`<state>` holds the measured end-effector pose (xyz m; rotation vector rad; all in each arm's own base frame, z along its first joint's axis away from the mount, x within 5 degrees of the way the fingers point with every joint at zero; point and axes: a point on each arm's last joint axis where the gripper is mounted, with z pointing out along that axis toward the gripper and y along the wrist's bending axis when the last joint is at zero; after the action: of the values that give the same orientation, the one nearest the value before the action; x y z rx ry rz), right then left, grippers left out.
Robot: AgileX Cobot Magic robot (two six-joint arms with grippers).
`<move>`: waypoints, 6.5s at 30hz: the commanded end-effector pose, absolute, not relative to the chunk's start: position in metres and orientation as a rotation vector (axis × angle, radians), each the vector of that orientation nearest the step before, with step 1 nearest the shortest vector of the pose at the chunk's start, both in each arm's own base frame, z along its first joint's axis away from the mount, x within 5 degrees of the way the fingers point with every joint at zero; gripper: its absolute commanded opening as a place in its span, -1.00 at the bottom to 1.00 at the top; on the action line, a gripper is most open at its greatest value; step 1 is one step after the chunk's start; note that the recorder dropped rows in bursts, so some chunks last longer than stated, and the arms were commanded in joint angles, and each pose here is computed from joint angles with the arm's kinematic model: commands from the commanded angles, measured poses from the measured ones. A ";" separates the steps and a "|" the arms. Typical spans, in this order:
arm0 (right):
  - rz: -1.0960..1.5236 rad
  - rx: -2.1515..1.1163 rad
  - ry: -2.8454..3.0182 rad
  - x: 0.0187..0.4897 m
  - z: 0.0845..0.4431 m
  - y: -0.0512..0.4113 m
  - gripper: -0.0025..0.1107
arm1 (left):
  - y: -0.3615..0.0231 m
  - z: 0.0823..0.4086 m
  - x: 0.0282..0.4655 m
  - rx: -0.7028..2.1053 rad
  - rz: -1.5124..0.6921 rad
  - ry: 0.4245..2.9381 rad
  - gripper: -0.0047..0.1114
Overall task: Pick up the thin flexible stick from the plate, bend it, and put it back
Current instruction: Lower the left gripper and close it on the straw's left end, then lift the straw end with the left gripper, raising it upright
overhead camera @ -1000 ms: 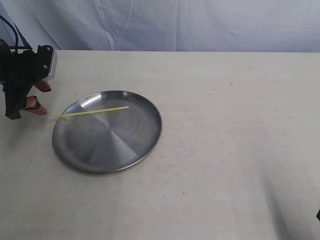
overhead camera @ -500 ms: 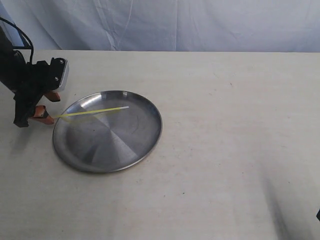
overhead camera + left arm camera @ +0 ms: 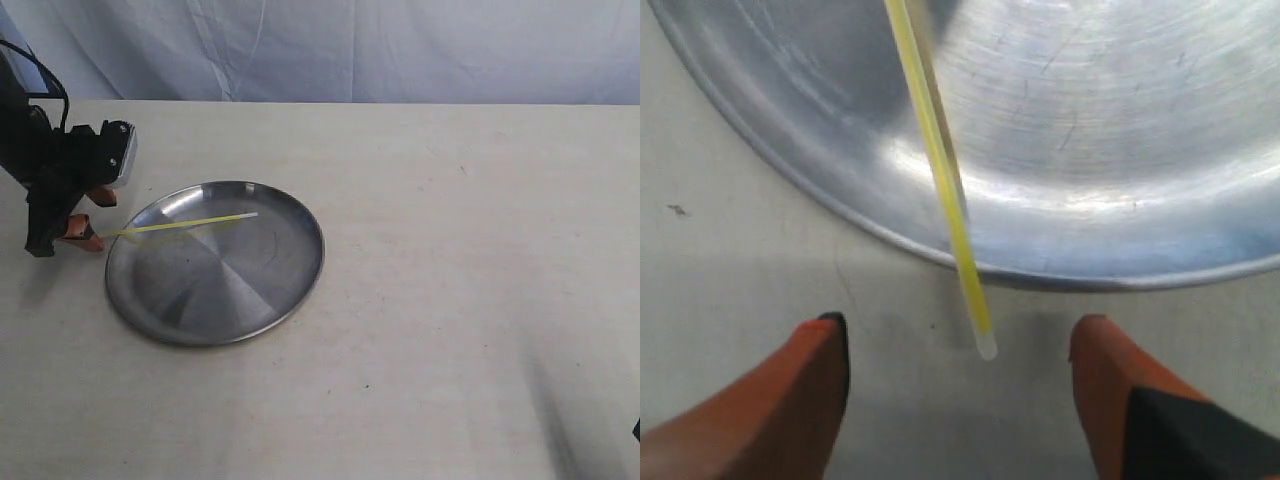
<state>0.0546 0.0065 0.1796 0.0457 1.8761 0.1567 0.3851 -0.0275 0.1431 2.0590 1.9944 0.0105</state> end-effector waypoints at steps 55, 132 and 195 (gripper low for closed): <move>0.152 0.051 1.865 0.054 0.180 0.006 -0.97 | -0.033 0.138 0.384 2.017 -0.073 2.033 -0.38; 0.152 0.051 1.865 0.054 0.180 0.006 -0.97 | -0.044 0.130 0.391 2.075 0.095 1.986 -0.92; 1.150 0.997 0.937 0.054 0.234 -0.013 -0.97 | -0.157 0.249 0.257 1.174 -1.333 2.068 -0.92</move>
<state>0.0535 -0.0172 0.2333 1.0238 0.8966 1.1381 0.2597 -0.1552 0.2459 1.1638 2.0817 -1.3288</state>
